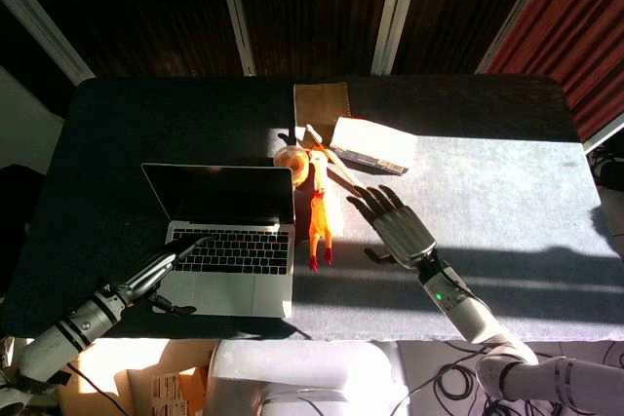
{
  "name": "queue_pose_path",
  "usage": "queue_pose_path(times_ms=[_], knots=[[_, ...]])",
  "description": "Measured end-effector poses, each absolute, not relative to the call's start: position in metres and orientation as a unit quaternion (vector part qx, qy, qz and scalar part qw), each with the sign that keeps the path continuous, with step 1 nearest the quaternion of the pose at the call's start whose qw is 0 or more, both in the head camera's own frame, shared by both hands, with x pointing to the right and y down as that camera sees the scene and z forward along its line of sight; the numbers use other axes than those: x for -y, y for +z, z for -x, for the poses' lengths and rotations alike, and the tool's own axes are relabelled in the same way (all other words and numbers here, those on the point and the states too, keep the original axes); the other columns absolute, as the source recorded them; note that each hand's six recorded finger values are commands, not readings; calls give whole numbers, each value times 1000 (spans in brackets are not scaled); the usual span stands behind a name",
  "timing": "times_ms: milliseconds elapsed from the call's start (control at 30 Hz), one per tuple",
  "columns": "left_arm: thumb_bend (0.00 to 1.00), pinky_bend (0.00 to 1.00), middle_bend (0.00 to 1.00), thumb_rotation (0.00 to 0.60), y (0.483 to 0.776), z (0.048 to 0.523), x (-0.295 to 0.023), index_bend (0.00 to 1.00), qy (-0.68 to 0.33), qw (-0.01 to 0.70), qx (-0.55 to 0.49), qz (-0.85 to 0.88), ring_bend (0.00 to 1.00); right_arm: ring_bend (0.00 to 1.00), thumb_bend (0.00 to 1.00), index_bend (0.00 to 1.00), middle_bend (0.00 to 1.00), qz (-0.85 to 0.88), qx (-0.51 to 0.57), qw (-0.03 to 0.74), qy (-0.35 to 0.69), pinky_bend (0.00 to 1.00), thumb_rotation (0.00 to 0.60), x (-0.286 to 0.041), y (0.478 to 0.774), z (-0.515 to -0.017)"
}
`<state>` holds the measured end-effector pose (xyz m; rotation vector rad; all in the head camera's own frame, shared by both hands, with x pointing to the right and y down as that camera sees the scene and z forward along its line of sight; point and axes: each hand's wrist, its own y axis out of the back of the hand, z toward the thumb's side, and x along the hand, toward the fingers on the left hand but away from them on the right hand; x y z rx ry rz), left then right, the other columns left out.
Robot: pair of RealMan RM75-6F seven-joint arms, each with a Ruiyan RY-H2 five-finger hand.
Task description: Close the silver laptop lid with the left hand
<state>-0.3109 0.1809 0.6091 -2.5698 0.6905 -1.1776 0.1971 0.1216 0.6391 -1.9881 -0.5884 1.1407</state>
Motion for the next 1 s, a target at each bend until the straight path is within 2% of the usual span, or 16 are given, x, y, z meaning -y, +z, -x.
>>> queue_pose_path(times_ms=[200,333,400,500,667,833,1000], knots=[[87,146,82,600,607,310,-180,0,-402,114,-244,875,53,0,256,0,1,775,233,380,447,0,600,-122,636,-204],[90,242,115,600,601,313,-167,0,-388,127,-281,869,99,0,257,0,1,765,241,390,451,0,600,-124,628,-219],[99,255,119,600,596,315,-157,0,-381,154,-309,858,106,0,257,0,2,756,248,396,459,0,600,-128,623,-236],[168,255,133,600,585,316,-136,0,-368,218,-355,831,112,0,257,0,2,738,255,395,484,0,600,-139,619,-273],[360,250,184,600,566,319,-84,22,-356,315,-443,761,146,0,257,0,2,717,271,372,523,0,600,-163,615,-331],[397,228,186,600,577,299,-53,60,-361,341,-442,747,146,0,257,0,4,705,280,343,554,0,600,-187,609,-380],[426,221,236,600,607,281,-39,139,-385,318,-413,762,158,0,257,0,4,692,280,343,571,0,600,-197,596,-404]])
